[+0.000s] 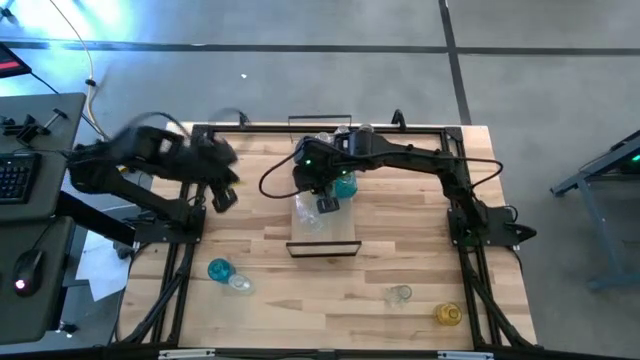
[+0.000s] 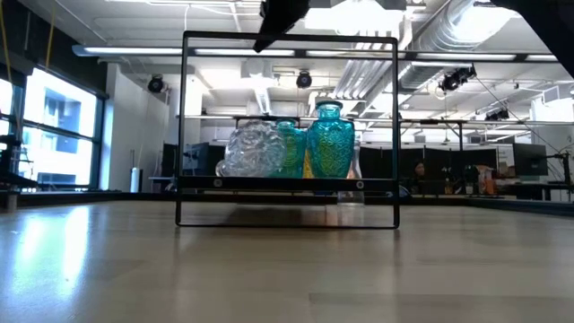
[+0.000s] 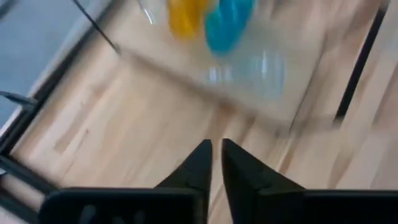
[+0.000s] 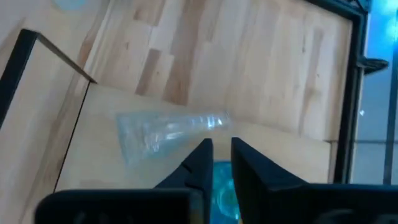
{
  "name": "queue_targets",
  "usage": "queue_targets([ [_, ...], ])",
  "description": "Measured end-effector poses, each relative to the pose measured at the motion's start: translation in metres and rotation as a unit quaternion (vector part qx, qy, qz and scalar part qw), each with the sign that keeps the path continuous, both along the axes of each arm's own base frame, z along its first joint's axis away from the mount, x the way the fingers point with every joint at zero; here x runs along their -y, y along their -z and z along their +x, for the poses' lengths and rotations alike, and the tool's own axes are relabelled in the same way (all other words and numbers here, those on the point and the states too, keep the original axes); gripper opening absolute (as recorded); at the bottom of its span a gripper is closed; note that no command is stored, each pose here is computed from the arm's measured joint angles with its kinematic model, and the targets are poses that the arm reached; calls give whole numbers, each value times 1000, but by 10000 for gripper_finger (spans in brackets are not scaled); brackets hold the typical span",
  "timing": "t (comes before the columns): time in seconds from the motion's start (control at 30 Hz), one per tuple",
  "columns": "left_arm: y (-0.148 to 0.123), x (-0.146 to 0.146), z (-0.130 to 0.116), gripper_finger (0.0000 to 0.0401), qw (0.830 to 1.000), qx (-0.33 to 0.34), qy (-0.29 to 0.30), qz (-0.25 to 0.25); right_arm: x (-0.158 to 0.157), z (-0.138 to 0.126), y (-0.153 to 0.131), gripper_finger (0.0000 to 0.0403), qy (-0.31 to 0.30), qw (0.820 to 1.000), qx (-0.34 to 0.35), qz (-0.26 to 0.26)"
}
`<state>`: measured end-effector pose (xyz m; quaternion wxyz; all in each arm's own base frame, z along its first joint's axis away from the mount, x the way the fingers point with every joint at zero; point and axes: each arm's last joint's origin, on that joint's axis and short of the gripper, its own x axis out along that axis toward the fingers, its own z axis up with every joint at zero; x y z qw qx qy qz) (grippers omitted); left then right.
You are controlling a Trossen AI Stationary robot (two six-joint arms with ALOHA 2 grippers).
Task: Sort vases onto shelf
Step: Put the middle left transparent flower vase on the shelf aligned with the other transparent flower vase
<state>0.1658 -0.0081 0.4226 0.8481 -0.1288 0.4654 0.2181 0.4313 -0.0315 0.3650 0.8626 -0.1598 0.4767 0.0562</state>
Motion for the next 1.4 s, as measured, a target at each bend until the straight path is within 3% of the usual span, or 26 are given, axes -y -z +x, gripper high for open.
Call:
queue_targets([
  [0.17, 61, 8, 26, 97, 980, -153, 126, 6, 10, -21, -25, 94, 41, 999, 23, 19],
  [0.37, 137, 1, 43, 185, 950, -251, 169, 70, 14, -51, -59, 151, 96, 992, 63, 48],
  [0.43, 157, -3, 48, 203, 947, -246, 190, 82, 14, -63, -71, 161, 116, 989, 80, 52],
  [0.53, 180, -10, 57, 216, 955, -197, 208, 71, 12, -78, -85, 167, 147, 983, 101, 43],
  [0.73, 206, -26, 52, 215, 963, -198, 179, 29, 5, -106, -109, 167, 196, 970, 141, 37],
  [1.0, 214, -26, 47, 205, 943, -197, 269, -13, -2, -118, -120, 167, 220, 961, 162, 36],
  [1.1, 215, -28, 45, 205, 949, -188, 248, -57, -4, -118, -119, 167, 223, 960, 162, 40],
  [1.23, 216, -38, 42, 205, 967, -181, 126, -129, -7, -116, -119, 167, 222, 961, 161, 36],
  [1.4, 216, -49, 33, 204, 966, -206, 2, -158, -9, -117, -118, 167, 212, 964, 158, 26],
])
